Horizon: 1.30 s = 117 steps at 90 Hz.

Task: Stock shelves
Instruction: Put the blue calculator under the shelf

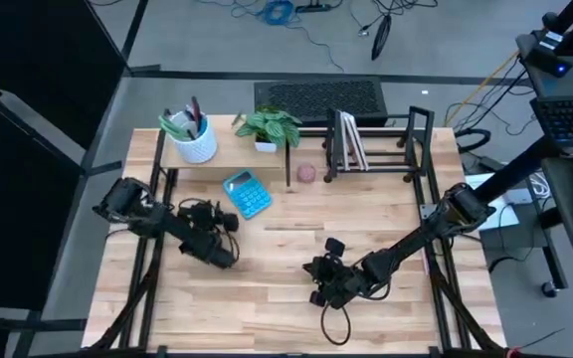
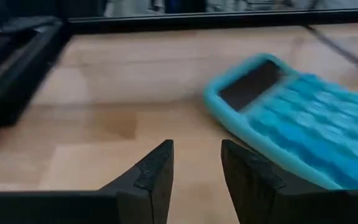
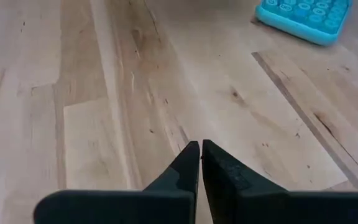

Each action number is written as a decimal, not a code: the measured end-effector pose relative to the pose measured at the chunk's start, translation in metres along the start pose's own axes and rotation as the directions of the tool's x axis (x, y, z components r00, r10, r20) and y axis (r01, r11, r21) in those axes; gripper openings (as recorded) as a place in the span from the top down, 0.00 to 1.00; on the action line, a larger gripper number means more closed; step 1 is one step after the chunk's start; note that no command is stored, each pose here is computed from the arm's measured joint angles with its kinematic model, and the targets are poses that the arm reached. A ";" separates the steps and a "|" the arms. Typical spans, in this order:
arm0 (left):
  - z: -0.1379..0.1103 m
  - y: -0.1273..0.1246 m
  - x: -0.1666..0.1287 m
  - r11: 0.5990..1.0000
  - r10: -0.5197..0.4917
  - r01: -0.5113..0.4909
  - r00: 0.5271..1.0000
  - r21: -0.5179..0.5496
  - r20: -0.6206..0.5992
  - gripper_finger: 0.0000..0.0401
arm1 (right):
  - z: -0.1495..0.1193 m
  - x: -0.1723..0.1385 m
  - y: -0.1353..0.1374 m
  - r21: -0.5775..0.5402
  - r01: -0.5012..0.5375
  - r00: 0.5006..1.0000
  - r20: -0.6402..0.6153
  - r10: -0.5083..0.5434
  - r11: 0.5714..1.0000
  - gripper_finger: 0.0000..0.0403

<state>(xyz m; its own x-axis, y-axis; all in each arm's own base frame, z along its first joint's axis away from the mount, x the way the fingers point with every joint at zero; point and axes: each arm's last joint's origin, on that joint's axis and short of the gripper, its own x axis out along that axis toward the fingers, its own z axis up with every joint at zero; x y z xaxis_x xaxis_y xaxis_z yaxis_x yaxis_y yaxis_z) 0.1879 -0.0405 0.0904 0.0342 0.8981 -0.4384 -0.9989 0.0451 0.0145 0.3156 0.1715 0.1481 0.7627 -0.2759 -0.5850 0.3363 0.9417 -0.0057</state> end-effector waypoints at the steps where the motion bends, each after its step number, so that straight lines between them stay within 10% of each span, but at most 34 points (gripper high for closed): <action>1: 0.000 0.000 0.002 1.000 0.006 -0.006 1.000 -0.001 -0.001 0.70 | 0.000 0.000 0.000 0.000 0.000 1.000 0.000 0.000 1.000 1.00; 65: 0.019 -0.035 0.069 0.992 0.052 -0.053 0.999 0.119 0.015 0.70 | 0.000 0.000 0.000 0.019 0.000 1.000 0.000 0.000 1.000 1.00; 117: 0.024 -0.061 0.062 0.958 -0.116 0.112 0.993 0.264 -0.001 0.70 | 0.000 0.000 0.000 -0.007 0.000 1.000 -0.001 0.000 1.000 1.00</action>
<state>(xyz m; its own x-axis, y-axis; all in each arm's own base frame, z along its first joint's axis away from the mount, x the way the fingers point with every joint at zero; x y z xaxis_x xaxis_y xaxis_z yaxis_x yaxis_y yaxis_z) 0.2514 0.0230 0.0835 0.1501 0.8866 -0.4376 -0.9445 0.2594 0.2016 0.3155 0.1714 0.1479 0.7624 -0.2756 -0.5855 0.3325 0.9430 -0.0109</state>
